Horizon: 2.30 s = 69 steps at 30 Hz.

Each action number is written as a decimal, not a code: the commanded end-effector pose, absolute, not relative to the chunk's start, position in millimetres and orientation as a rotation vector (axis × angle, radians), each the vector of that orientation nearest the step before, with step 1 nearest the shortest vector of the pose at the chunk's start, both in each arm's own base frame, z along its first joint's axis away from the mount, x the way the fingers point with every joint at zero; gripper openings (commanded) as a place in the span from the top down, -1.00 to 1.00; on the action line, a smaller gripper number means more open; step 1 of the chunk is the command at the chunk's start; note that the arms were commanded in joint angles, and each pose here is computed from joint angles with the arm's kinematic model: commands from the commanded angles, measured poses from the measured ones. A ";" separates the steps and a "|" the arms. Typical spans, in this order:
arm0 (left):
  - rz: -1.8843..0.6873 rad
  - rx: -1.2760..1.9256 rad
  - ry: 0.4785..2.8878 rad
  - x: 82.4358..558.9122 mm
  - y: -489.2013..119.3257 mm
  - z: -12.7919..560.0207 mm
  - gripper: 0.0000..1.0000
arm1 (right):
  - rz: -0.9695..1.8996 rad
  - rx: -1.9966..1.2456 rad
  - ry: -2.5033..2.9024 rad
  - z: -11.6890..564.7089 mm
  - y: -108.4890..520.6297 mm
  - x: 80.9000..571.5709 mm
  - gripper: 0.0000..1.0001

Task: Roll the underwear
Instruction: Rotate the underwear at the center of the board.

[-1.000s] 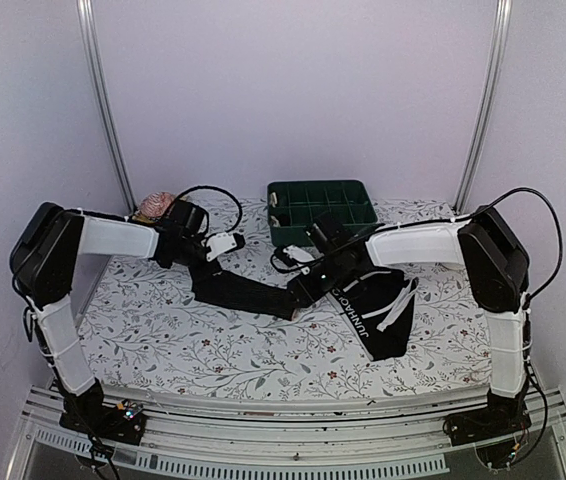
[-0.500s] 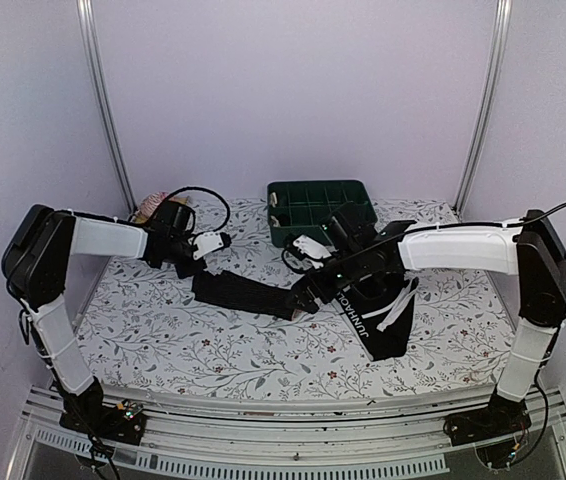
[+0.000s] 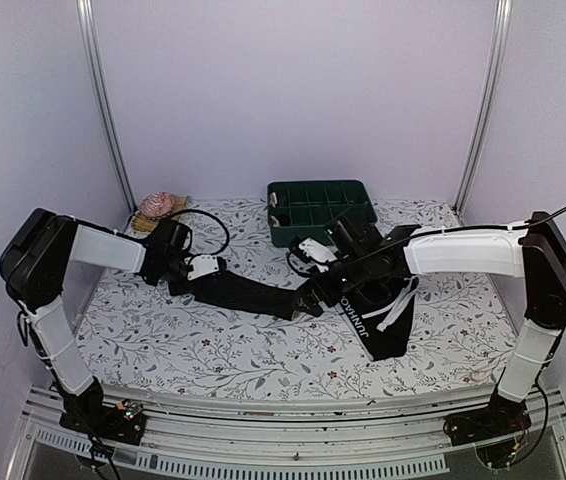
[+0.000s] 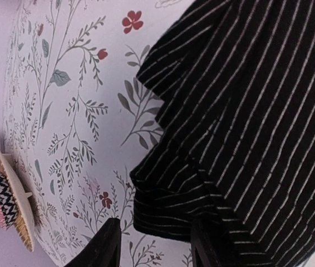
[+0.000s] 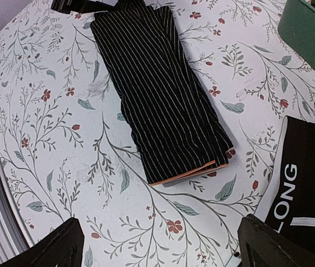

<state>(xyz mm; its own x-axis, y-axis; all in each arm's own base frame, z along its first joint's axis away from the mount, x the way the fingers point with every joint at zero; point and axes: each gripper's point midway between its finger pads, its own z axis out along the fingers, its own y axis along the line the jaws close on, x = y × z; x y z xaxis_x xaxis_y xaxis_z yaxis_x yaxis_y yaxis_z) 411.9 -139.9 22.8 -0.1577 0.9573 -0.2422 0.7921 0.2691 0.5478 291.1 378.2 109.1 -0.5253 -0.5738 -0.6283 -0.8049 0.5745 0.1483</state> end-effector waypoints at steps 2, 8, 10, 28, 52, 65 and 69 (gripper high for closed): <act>0.327 1.748 1.920 368.5 -151.8 16.1 0.05 | 0.587 -1.068 2.232 128.6 378.6 291.0 -0.97; 0.242 1.911 1.820 314.9 -170.8 14.6 0.00 | 0.552 -1.053 2.229 134.9 373.4 293.3 -0.98; 0.219 1.948 1.804 300.3 -176.0 13.7 -0.01 | 0.519 -1.041 2.239 135.7 368.2 294.7 -0.98; -0.104 1.896 1.553 251.8 -250.9 122.1 -0.40 | 0.416 -0.901 2.237 146.1 329.6 289.8 -0.97; 0.004 1.730 1.721 355.6 -395.2 71.6 -0.48 | 0.304 -0.606 2.148 167.7 275.1 312.6 -0.97; 0.150 1.741 1.764 370.7 -379.5 32.2 -0.49 | 0.330 -0.613 2.131 171.6 278.1 311.1 -0.97; 0.213 1.700 1.785 383.5 -370.5 23.0 -0.49 | 0.332 -0.613 2.133 170.5 278.1 311.3 -0.98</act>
